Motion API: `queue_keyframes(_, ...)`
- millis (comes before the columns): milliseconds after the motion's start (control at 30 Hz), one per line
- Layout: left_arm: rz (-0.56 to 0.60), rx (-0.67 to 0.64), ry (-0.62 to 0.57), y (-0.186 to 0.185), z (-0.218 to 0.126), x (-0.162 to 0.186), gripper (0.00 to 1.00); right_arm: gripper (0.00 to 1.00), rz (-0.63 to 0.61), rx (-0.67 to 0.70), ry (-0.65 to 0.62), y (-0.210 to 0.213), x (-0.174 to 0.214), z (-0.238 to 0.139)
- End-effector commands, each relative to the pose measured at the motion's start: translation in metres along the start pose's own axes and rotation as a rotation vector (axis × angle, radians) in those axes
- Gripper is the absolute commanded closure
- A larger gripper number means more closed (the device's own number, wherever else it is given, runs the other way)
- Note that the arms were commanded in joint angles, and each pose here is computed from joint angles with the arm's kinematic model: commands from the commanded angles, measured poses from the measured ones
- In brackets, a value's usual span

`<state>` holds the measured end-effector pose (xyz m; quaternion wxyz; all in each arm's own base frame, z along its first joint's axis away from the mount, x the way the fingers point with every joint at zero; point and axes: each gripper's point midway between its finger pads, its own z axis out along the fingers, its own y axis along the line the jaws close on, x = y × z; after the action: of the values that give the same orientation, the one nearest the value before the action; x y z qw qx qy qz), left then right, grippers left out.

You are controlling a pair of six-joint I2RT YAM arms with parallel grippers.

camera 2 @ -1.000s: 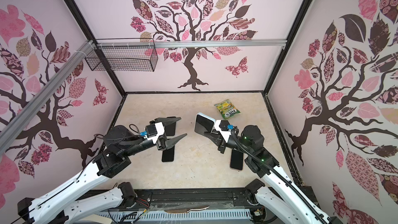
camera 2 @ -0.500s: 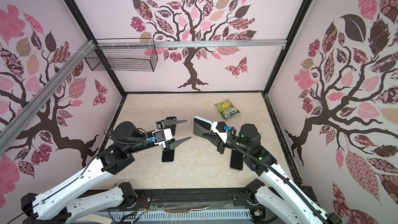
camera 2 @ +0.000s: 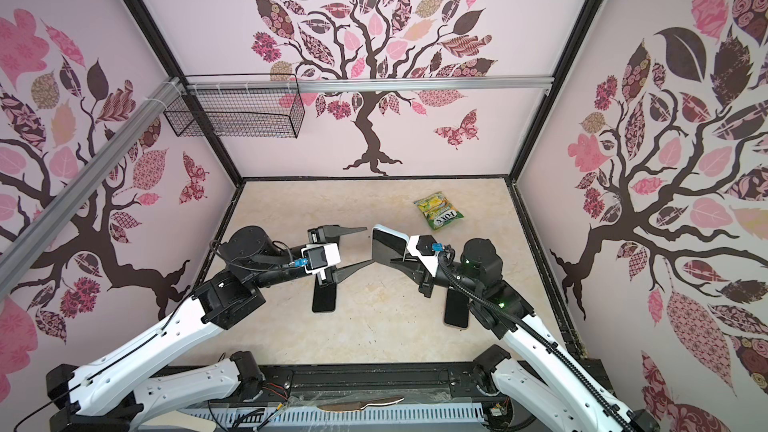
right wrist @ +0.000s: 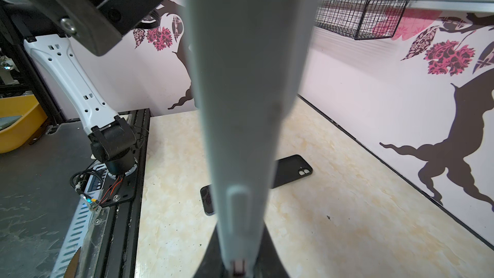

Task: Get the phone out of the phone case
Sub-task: 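Move the open left gripper onto the phone's top edge near the right gripper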

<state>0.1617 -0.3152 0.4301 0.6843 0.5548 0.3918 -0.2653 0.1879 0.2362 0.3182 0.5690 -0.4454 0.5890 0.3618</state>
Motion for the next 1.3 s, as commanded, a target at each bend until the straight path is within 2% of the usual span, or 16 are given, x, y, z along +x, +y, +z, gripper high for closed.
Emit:
queue_keyframes(0, 0.015, 0.001, -0.028, 0.005, 0.000, -0.016, 0.39, 1.00, -0.053, -0.017, -0.078, 0.004, -0.033, -0.005)
queue_keyframes(500, -0.007, 0.007, 0.004, 0.004, 0.008, -0.003, 0.44, 1.00, -0.038, -0.041, -0.085, 0.009, -0.032, -0.006)
queue_keyframes(833, -0.028, -0.008, 0.062, 0.006, 0.014, 0.014, 0.44, 1.00, -0.046, -0.069, -0.074, 0.013, -0.029, -0.004)
queue_keyframes(1267, -0.052, -0.018, 0.059, 0.011, 0.020, 0.013, 0.44, 1.00, -0.080, -0.099, -0.033, 0.018, -0.023, 0.000)
